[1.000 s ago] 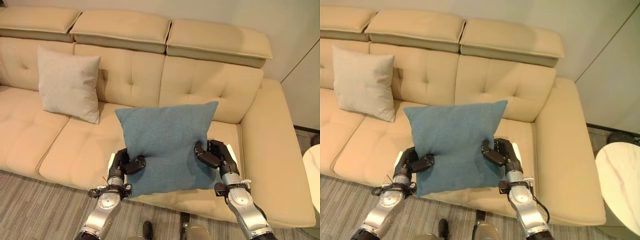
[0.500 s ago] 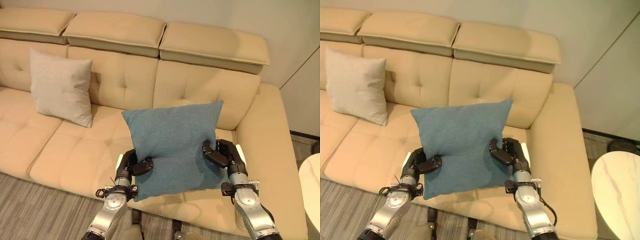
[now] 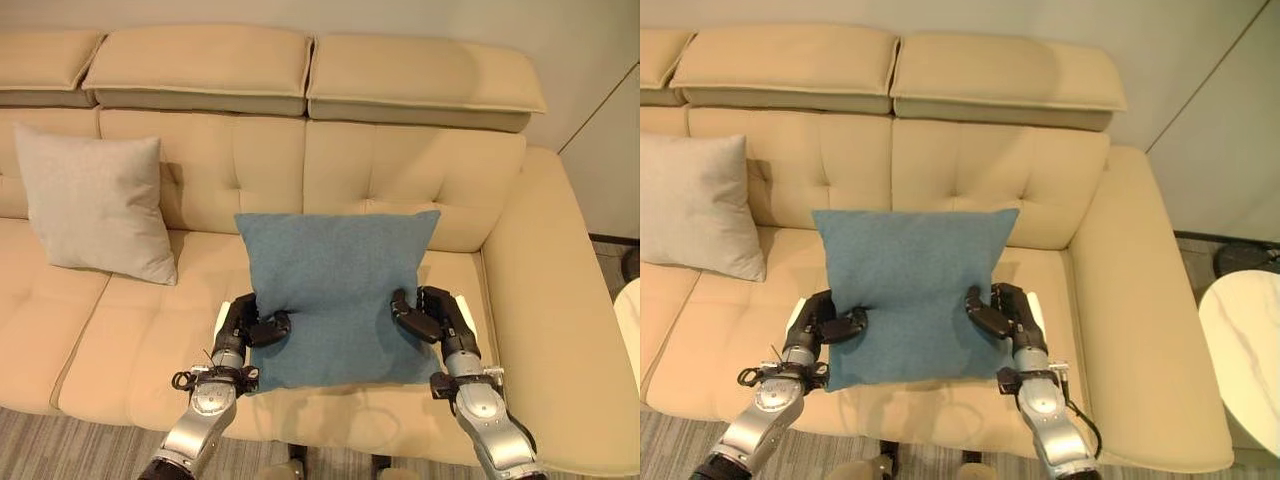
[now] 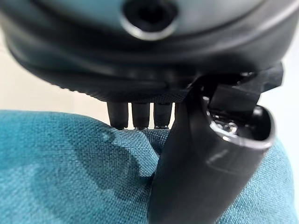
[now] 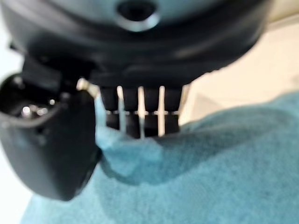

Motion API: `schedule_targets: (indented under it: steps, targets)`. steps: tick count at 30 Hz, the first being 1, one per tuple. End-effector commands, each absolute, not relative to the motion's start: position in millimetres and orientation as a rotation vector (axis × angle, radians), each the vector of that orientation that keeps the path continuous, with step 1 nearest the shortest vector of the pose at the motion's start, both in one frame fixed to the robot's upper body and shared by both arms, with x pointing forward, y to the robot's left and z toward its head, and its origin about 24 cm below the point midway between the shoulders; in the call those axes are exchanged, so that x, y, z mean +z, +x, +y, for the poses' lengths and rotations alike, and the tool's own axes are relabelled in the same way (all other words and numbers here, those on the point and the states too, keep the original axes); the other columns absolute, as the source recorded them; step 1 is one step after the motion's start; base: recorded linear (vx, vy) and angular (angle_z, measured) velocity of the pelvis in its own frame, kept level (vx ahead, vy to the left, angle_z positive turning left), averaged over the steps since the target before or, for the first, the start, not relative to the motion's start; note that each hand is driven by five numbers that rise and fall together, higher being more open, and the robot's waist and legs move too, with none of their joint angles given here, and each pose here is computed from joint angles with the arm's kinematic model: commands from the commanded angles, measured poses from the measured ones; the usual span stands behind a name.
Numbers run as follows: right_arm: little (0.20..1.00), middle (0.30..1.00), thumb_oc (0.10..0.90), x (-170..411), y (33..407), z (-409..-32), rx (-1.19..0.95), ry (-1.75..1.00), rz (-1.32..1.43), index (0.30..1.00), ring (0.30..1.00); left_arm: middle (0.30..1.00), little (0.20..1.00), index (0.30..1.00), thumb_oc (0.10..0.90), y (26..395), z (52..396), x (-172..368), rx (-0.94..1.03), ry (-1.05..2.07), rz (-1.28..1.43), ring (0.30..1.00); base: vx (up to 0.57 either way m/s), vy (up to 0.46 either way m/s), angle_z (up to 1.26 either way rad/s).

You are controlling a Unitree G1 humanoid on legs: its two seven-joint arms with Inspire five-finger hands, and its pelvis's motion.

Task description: Pick up all the scattered cushions and arrange them neatly on the sofa.

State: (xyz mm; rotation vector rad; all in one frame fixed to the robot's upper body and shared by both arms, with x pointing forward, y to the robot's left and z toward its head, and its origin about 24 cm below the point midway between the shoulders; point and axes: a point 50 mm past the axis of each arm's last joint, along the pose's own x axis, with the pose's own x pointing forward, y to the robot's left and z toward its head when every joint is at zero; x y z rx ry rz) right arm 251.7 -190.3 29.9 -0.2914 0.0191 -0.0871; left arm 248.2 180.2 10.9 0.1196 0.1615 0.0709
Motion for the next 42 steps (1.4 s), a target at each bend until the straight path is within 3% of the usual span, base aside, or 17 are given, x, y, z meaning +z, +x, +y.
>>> schedule_targets:
  steps: [1,10,17,22,28,29,30,31,32,33,42]
  targets:
    - [0.300,0.300,0.400,113.5,275.4,-173.5,-0.090,-0.243,-0.429,0.300,0.300,0.300,0.300,0.300,0.400,276.3,139.6,99.2,-0.045,0.039,-0.320,0.300,-0.07,0.019,-0.14]
    - [0.300,0.300,0.400,179.0,309.5,-142.8,-0.189,-0.267,-0.726,0.300,0.300,0.300,0.300,0.300,0.400,316.2,105.7,164.6,-0.017,0.135,-0.588,0.300,-0.07,0.000,-0.06]
    - [0.300,0.300,0.400,267.8,351.6,-122.4,-0.241,-0.403,-0.931,0.300,0.300,0.300,0.300,0.300,0.400,356.4,90.9,265.9,0.069,0.306,-0.865,0.300,-0.03,-0.029,-0.07]
    - [0.300,0.300,0.400,313.9,359.6,-124.2,-0.312,-0.477,-1.021,0.300,0.300,0.300,0.300,0.300,0.400,366.3,89.9,309.7,0.113,0.367,-0.942,0.300,0.02,-0.024,0.01]
    - [0.300,0.300,0.400,329.3,369.5,-122.5,-0.348,-0.563,-1.011,0.300,0.300,0.300,0.300,0.300,0.400,380.8,84.6,319.6,0.117,0.410,-0.882,0.300,0.01,-0.019,0.05]
    - [0.300,0.300,0.400,331.7,374.2,-120.9,-0.359,-0.600,-0.991,0.300,0.300,0.611,0.611,0.611,0.607,387.7,83.8,319.6,0.121,0.430,-0.838,0.611,0.00,-0.013,0.05]
    - [0.300,0.300,0.400,331.3,377.2,-121.4,-0.366,-0.623,-0.972,0.300,0.300,0.749,0.749,0.749,0.700,390.1,83.4,320.8,0.124,0.434,-0.821,0.749,0.00,-0.017,0.08]
    - [0.549,0.549,0.566,332.8,380.2,-122.5,-0.380,-0.643,-0.959,0.549,0.549,0.900,0.900,0.900,0.800,392.5,82.7,321.5,0.127,0.440,-0.807,0.900,-0.01,-0.008,0.06]
    - [0.582,0.582,0.588,333.2,380.2,-122.5,-0.380,-0.643,-0.960,0.582,0.582,0.900,0.900,0.900,0.800,392.5,82.7,321.9,0.127,0.440,-0.807,0.900,0.00,-0.016,0.05]
    - [0.900,0.900,0.800,334.3,384.8,-125.7,-0.394,-0.662,-0.925,0.900,0.900,0.900,0.900,0.900,0.800,395.1,81.9,321.2,0.124,0.425,-0.783,0.900,0.00,0.000,0.00]
    - [0.900,0.900,0.800,325.0,393.1,-139.5,-0.409,-0.669,-0.827,0.900,0.900,0.900,0.900,0.900,0.800,405.7,99.2,302.0,0.174,0.472,-0.679,0.900,-0.01,-0.005,0.12]
